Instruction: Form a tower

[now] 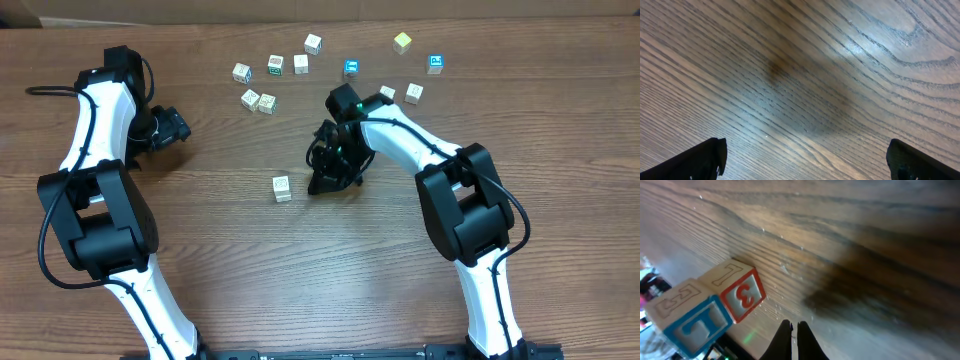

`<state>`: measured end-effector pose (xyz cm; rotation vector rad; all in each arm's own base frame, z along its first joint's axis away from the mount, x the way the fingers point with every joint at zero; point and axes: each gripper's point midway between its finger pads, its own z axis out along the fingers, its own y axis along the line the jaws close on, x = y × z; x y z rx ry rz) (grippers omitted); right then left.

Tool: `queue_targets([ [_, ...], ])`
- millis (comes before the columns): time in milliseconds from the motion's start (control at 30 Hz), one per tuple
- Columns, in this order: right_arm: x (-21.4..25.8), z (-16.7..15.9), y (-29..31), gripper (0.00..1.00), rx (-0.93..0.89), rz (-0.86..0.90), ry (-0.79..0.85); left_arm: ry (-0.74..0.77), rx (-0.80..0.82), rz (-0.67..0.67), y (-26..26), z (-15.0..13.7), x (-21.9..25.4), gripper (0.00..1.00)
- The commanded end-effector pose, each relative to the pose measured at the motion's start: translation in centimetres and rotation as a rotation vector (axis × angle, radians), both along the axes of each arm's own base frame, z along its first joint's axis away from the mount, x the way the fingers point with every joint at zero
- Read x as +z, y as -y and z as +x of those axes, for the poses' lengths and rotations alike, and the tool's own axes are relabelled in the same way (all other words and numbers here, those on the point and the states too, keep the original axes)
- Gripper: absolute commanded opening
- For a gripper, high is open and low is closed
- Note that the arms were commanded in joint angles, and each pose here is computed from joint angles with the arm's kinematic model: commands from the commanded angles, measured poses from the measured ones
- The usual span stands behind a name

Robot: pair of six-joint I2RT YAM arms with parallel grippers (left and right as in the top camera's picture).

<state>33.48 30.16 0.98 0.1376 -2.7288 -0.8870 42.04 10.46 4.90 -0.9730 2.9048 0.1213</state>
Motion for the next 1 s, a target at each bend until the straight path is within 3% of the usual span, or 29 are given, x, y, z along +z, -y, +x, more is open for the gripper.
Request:
queue_targets([
  [0,-0.1,-0.5,-0.6,0.04,-0.034,0.071,-0.043,-0.011,-0.018,0.003,0.2,0.0,-0.4,1.00],
  [967,-1.2,-1.8,-3.1,0.04,-0.055,0.063,-0.047,-0.011,-0.018,0.003,0.2,0.0,-0.4,1.00],
])
